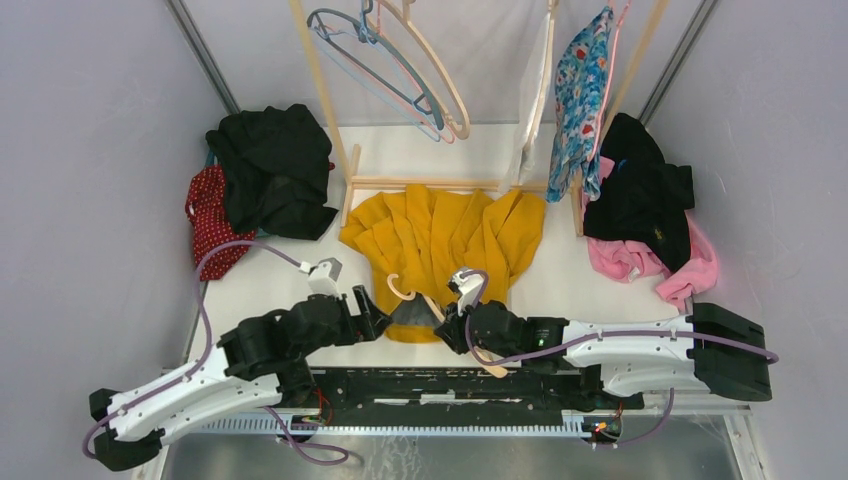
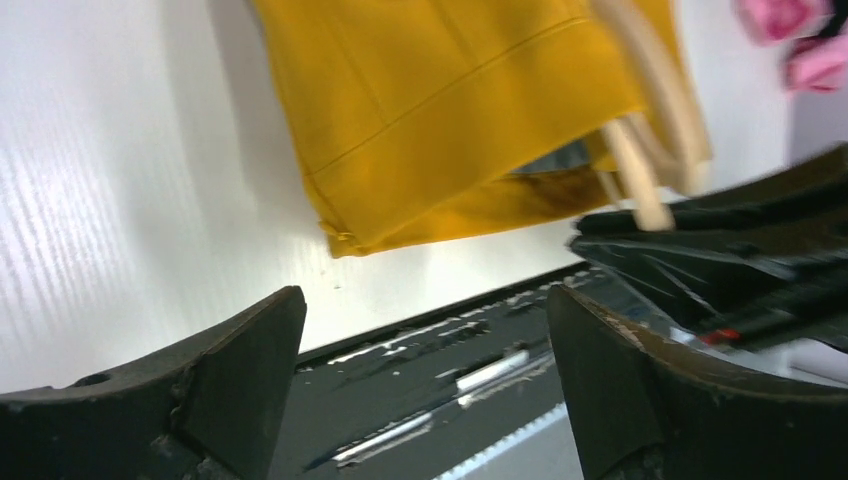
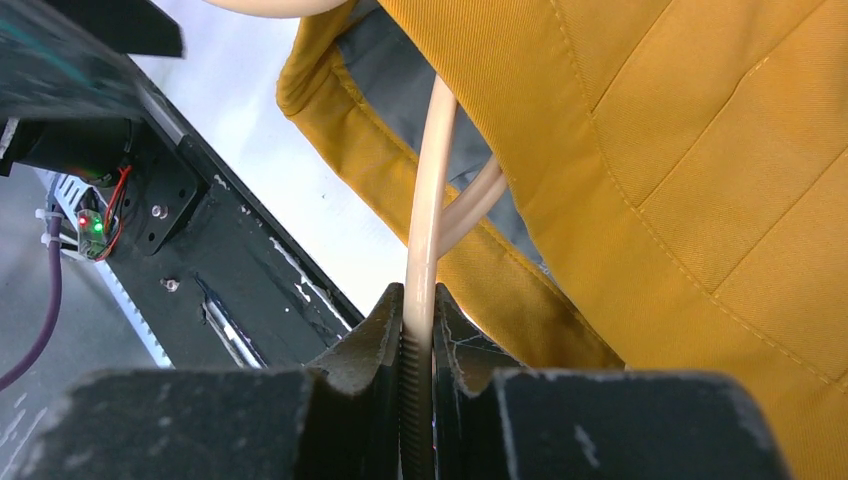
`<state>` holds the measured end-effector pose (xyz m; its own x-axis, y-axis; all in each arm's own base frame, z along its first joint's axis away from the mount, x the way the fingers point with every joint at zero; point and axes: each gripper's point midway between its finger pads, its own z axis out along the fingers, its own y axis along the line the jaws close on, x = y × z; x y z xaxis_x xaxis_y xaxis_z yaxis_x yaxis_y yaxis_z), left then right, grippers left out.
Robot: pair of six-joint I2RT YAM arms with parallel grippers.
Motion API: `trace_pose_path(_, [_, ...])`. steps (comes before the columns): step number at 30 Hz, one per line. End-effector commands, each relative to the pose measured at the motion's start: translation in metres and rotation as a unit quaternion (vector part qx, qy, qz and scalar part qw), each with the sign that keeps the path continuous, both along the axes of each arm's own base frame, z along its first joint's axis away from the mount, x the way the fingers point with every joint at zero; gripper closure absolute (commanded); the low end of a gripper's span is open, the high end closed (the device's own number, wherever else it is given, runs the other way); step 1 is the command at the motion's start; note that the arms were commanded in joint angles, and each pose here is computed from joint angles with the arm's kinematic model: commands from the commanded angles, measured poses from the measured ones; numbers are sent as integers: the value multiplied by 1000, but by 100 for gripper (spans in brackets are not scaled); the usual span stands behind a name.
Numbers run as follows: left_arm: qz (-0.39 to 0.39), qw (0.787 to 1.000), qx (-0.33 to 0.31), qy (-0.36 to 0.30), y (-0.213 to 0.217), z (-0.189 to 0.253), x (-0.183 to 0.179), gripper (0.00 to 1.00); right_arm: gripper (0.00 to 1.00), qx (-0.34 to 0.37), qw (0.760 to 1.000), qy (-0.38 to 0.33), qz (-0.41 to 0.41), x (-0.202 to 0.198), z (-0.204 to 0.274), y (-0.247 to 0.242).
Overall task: Place the skirt on the hanger
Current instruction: Hang the skirt on the hanger.
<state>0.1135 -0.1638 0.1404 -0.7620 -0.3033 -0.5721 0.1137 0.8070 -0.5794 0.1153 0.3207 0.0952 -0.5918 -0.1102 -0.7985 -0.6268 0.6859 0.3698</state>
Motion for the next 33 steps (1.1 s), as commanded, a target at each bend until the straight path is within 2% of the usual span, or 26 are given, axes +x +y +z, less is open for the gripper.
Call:
trace_pose_path(1, [41, 998, 35, 22, -5, -29, 12, 1, 99, 34, 999, -10, -25, 10, 23, 9])
trace_pose_path(5, [31, 998, 46, 14, -16, -42, 20, 0, 99, 39, 999, -8, -24, 10, 24, 10])
trace_pose_path(16, [40, 996, 72, -30, -11, -41, 33, 0, 99, 57, 998, -4, -7, 8, 31, 23])
trace_pose_path(17, [39, 996, 73, -32, -13, -41, 35, 2, 99, 57, 998, -1, -3, 7, 30, 25])
trace_pose_path(20, [38, 995, 86, -30, -14, -48, 36, 17, 99, 57, 998, 5, 4, 4, 26, 29])
trace_pose_path(23, [36, 994, 98, -25, -15, -55, 37, 40, 99, 54, 998, 5, 7, 4, 24, 30])
trace_pose_path(25, [34, 994, 104, -24, -15, -57, 36, 61, 99, 52, 999, 4, 10, 3, 23, 31])
trace_pose_path(26, [33, 994, 104, -25, -15, -57, 36, 79, 99, 51, 999, 4, 10, 3, 23, 31])
trace_pose_path(27, [32, 994, 104, -24, -15, -58, 35, 94, 99, 50, 999, 3, 10, 3, 23, 32])
trace_pose_path(33, [25, 996, 75, -38, -19, -44, 27, 97, 99, 33, 999, -1, 17, 2, 16, 41])
